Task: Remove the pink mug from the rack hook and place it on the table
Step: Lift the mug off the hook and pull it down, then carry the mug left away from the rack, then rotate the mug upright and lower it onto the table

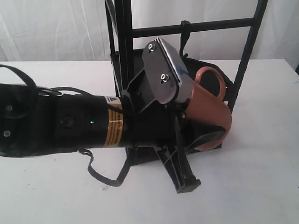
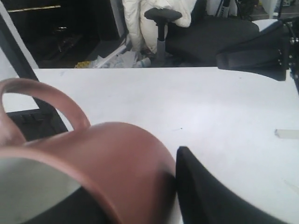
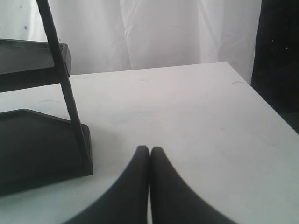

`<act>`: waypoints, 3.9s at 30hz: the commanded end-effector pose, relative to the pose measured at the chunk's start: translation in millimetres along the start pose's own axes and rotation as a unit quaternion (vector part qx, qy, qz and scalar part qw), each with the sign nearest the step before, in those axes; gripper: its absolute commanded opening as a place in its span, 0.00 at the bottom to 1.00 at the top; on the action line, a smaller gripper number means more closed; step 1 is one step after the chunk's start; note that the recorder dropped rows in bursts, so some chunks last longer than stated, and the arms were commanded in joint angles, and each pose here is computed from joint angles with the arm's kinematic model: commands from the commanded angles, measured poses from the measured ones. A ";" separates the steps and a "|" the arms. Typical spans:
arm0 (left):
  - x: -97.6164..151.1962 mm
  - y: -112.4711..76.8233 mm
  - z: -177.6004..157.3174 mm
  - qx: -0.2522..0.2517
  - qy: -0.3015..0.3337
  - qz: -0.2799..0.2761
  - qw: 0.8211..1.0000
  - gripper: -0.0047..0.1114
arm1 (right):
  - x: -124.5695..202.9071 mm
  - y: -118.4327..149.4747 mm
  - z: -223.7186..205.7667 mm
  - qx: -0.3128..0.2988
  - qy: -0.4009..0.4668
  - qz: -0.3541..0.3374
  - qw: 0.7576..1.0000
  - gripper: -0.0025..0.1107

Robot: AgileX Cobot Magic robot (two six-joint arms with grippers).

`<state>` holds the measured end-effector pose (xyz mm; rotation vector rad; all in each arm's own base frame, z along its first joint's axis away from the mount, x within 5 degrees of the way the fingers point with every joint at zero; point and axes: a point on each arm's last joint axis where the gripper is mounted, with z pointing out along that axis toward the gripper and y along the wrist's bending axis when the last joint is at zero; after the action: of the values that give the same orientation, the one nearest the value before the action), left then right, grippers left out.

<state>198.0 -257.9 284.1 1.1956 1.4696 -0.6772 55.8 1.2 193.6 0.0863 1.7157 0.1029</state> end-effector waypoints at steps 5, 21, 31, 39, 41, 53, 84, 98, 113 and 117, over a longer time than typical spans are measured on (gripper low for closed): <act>3.5 -13.9 -4.4 0.070 0.042 -0.001 0.997 0.04 | 0.5 -0.4 -0.1 0.002 -0.006 -0.002 1.000 0.02; 9.9 -22.5 -6.8 0.110 0.088 -0.087 0.986 0.04 | 0.5 -0.4 -0.1 0.002 -0.006 -0.002 1.000 0.02; 10.3 -21.1 -6.6 0.102 0.090 -0.085 0.987 0.04 | 0.5 -0.4 -0.1 0.002 -0.006 -0.002 1.000 0.02; 11.0 -18.7 -6.2 0.089 0.092 -0.084 0.988 0.04 | 0.5 -0.4 -0.1 0.002 -0.006 0.001 1.000 0.02; 11.1 -18.2 -6.1 0.086 0.093 -0.084 0.988 0.04 | 0.5 -0.4 -0.1 0.002 -0.006 0.001 1.000 0.02; 11.3 -17.7 -6.1 0.082 0.094 -0.095 0.988 0.04 | 0.5 -0.4 -0.1 0.002 -0.006 0.001 1.000 0.02; 53.1 -22.5 -47.9 -0.063 0.124 -0.167 0.976 0.04 | 0.4 -0.4 -0.1 0.002 -0.006 -0.001 1.000 0.02; 90.3 -21.8 -88.8 -0.185 0.208 -0.211 0.937 0.04 | 0.4 -0.4 -0.1 0.002 -0.006 -0.001 1.000 0.02; 103.5 -25.6 -131.3 -0.179 0.497 -0.139 0.838 0.04 | 0.4 -0.4 -0.1 0.002 -0.006 -0.001 1.000 0.02; 91.8 -33.8 -124.8 -0.117 0.484 -0.168 0.851 0.04 | 0.4 -0.4 -0.1 0.002 -0.006 -0.001 1.000 0.02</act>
<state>132.8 -122.6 216.4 1.0515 2.5621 0.0595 55.8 1.2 193.6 0.0896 1.7156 0.1057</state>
